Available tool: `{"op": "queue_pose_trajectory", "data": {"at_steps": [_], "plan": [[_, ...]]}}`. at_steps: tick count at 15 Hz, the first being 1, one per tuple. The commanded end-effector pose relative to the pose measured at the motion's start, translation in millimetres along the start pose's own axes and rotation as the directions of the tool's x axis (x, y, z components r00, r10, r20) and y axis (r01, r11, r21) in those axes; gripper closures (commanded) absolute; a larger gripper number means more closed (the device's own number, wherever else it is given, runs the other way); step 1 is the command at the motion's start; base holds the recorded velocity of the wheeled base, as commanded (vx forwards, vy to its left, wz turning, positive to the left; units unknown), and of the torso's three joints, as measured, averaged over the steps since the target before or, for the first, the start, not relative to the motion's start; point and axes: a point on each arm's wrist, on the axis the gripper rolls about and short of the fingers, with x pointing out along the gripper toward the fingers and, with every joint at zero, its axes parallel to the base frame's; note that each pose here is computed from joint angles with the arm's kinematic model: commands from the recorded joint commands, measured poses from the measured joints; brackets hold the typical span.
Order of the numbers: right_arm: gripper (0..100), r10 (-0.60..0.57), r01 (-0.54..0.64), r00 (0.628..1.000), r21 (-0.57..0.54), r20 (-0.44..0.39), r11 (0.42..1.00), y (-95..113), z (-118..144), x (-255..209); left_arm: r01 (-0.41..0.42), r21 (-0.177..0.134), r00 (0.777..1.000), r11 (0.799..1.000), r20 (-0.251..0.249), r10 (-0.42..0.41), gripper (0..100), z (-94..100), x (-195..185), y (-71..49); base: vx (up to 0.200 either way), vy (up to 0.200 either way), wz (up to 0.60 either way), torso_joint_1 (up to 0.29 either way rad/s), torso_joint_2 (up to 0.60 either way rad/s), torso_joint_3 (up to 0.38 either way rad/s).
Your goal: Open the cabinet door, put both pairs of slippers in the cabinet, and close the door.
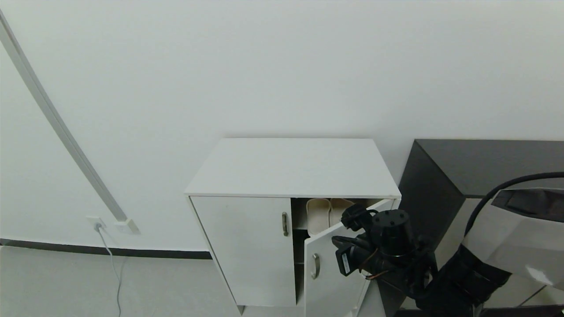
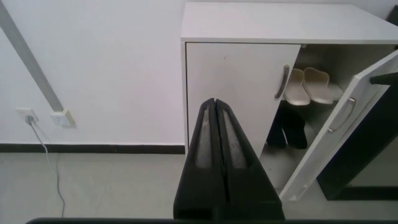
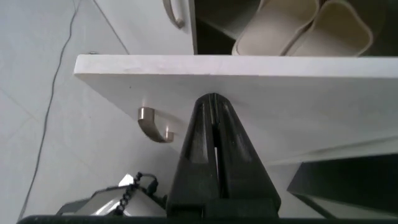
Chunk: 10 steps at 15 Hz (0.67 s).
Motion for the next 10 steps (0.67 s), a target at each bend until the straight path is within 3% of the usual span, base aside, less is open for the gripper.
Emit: {"op": "queue_pose_trajectory", "data": {"at_steps": [1,10], "plan": [[100,-0.004,0.004,1.0,-0.004,-0.017,1.0,0.2,-8.8,9.8,0.0,0.0,1.0,1.0,0.0,0.0,100,0.0,0.0,0.0,0.0,0.0,0.0,0.0,0.0,0.0],[100,-0.057,0.057,0.998,0.007,0.017,0.998,-5.6,-4.6,29.0,0.0,0.0,1.0,1.0,0.0,0.0,100,0.0,0.0,0.0,0.0,0.0,0.0,0.0,0.0,0.0]]}}
